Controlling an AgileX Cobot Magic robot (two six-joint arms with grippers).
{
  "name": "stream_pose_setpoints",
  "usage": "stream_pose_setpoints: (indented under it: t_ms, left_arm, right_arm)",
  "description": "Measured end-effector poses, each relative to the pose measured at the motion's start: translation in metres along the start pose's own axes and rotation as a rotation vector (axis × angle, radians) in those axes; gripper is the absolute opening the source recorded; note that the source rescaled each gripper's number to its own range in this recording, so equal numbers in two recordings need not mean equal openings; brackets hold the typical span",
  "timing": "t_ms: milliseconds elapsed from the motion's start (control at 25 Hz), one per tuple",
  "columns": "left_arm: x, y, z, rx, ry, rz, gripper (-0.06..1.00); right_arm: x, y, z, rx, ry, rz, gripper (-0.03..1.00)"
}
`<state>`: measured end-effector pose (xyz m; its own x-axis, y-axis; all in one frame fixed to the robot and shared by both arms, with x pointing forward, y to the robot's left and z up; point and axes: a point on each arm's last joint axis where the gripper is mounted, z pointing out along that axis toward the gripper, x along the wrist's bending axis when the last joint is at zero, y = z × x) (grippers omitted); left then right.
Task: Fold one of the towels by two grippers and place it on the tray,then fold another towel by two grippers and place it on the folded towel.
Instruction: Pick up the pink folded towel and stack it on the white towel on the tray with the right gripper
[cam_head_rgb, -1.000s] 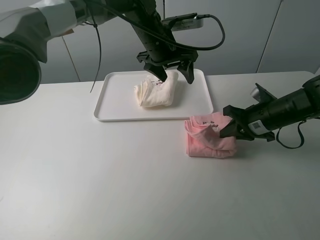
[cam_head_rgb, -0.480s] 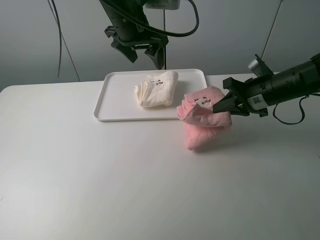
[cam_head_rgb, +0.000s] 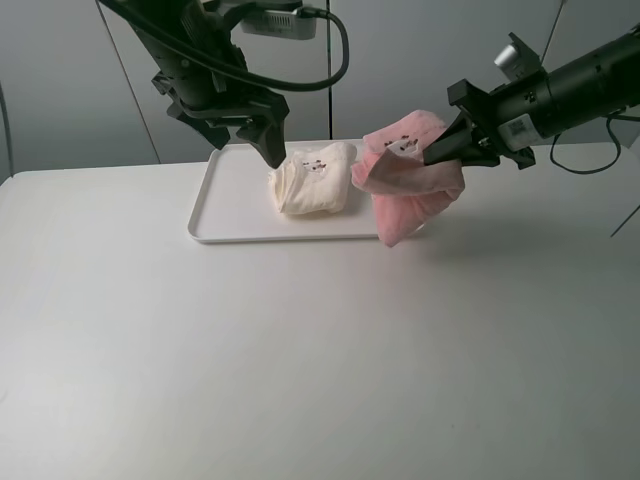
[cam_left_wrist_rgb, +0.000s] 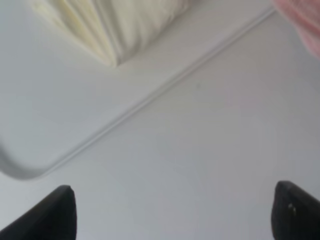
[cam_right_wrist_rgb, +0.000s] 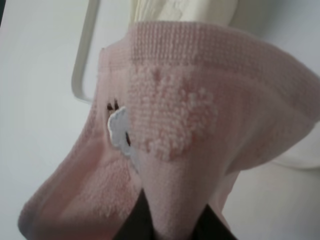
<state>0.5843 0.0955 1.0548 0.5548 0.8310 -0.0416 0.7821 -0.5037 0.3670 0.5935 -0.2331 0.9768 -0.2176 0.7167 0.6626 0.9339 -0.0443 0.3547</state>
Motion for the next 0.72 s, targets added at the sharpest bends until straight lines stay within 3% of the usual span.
stream_pose_setpoints:
  t_ms: [360,720]
  left_arm:
    - [0.018,-0.051,0.006,0.021,0.020,-0.063,1.00]
    - [0.017,-0.060,0.006,0.001,0.021,-0.055,1.00]
  right_arm:
    - [0.027,0.036,-0.002,-0.008,0.040,-0.043,0.08]
    - [0.060,0.084,0.068,0.053,0.144,-0.060,0.08]
